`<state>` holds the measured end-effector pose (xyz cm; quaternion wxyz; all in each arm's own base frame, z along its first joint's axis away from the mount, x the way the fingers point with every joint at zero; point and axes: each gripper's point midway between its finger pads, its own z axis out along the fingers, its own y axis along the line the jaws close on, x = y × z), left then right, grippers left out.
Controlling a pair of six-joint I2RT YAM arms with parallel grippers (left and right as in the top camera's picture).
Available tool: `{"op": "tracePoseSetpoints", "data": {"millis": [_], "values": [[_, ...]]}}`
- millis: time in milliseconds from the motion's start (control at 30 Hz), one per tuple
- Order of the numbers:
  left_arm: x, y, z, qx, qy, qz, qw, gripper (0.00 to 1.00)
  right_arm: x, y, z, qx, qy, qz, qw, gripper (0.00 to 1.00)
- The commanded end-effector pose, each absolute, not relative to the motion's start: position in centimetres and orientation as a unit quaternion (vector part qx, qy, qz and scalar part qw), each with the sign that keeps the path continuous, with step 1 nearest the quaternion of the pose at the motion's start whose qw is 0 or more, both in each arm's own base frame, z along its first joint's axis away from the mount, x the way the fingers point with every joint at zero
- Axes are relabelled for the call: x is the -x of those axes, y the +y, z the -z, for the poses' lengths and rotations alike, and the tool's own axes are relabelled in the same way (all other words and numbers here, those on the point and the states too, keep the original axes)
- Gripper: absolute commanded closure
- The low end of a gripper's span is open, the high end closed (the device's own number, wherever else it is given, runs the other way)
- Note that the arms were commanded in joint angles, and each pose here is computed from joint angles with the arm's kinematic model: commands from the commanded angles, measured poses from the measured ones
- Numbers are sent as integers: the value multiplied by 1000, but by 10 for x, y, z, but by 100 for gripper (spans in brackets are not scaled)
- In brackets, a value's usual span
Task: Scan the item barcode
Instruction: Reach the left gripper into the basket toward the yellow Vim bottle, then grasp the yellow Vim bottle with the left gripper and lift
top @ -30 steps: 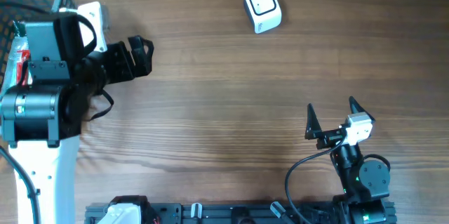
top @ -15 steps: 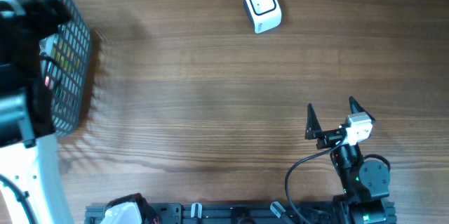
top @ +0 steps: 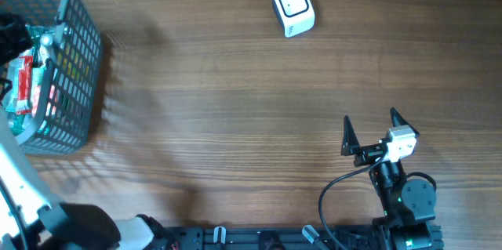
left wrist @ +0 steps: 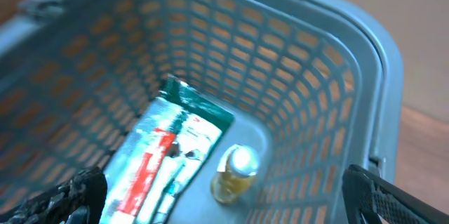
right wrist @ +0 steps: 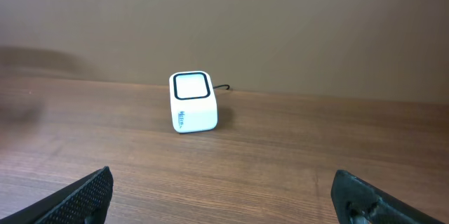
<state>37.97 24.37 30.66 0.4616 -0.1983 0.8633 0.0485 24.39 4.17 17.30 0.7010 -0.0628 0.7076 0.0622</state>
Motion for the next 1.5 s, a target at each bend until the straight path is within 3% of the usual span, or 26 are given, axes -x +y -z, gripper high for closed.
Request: {"op": "tracePoseSetpoints", "data": {"millis": [0, 133, 333, 900, 933, 1000, 1033, 1133, 1200, 1300, 1467], "values": [[-398, 237, -278, 134, 886, -9, 444, 0, -244, 40, -174, 59, 706, -61, 703, 0], [-404, 242, -247, 136, 900, 2, 414, 2, -244, 40, -174, 59, 706, -61, 703, 0], [-408, 244, -203, 126, 921, 20, 369, 14, -244, 40, -174, 59, 706, -61, 703, 0], [-444, 249, -130, 103, 934, 38, 341, 14, -244, 40, -174, 59, 706, -61, 703, 0], [-446, 248, -126, 102, 934, 39, 340, 18, -244, 40, -174, 59, 706, -61, 703, 0], [-449, 245, -124, 98, 934, 40, 341, 45, -244, 40, -174, 59, 706, -61, 703, 0], [-450, 246, -124, 97, 934, 39, 343, 49, -244, 40, -174, 59, 706, -61, 703, 0], [-452, 246, -125, 97, 933, 38, 346, 51, -244, 40, -174, 59, 706, -61, 703, 0], [-453, 246, -126, 97, 932, 37, 347, 62, -244, 40, -174, 59, 706, -61, 703, 0], [-455, 248, -139, 94, 927, 30, 362, 66, -244, 40, -174, 59, 706, -61, 703, 0], [-461, 252, -205, 119, 891, 8, 437, 74, -244, 40, -174, 59, 706, -61, 703, 0]]}}
